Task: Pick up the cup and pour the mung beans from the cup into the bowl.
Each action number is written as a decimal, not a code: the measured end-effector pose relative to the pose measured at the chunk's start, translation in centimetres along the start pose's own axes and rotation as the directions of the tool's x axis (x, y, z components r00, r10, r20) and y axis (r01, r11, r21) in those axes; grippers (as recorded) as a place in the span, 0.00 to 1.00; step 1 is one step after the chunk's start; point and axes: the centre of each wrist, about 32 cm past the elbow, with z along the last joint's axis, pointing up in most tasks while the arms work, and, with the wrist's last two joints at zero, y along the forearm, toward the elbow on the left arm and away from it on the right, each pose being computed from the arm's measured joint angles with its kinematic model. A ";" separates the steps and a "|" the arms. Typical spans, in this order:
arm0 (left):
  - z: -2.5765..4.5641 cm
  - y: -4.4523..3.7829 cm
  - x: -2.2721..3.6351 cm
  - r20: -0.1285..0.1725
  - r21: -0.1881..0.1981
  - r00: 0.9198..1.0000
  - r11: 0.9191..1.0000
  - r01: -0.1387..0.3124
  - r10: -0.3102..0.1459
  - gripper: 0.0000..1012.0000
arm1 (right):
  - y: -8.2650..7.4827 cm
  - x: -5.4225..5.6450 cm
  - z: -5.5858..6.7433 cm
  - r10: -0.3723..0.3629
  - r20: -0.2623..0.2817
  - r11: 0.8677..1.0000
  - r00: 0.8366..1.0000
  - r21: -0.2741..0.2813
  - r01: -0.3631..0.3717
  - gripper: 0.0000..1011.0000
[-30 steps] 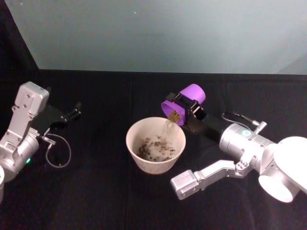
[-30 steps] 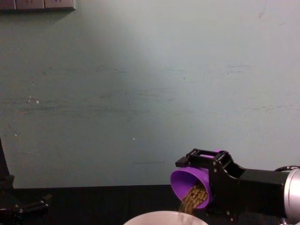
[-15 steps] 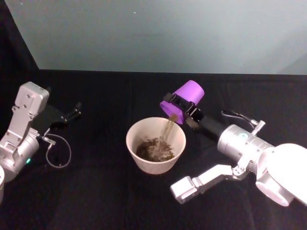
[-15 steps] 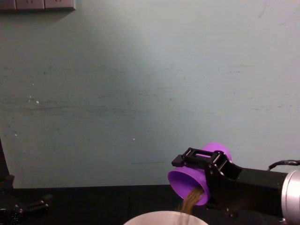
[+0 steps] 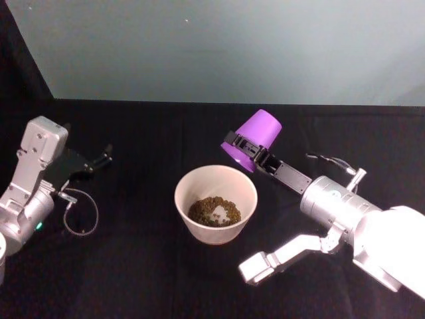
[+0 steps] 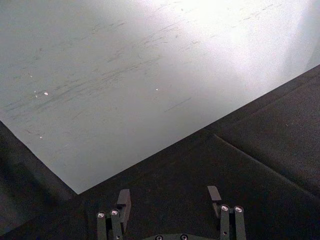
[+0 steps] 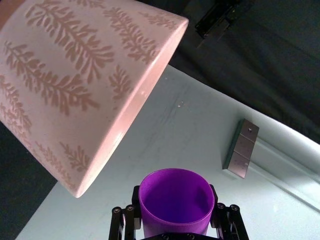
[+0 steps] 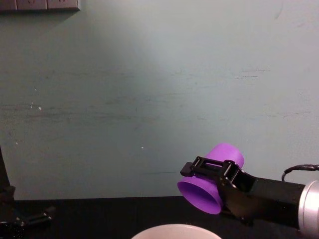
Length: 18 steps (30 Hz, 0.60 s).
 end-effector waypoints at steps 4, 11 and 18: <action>0.00 0.00 0.00 0.000 0.000 1.000 1.000 0.000 0.000 0.99 | 0.0 0.0 0.0 0.001 0.009 1.000 1.000 -0.001 -0.001 0.74; 0.00 0.00 0.00 0.000 0.000 1.000 1.000 0.000 0.000 0.99 | -0.1 0.0 -0.4 -0.005 -0.069 1.000 0.998 -0.016 0.004 0.74; 0.00 0.00 0.00 0.000 0.000 1.000 1.000 0.000 0.000 0.99 | -0.1 -0.4 -1.6 -0.024 -0.338 0.998 0.941 -0.068 0.001 0.74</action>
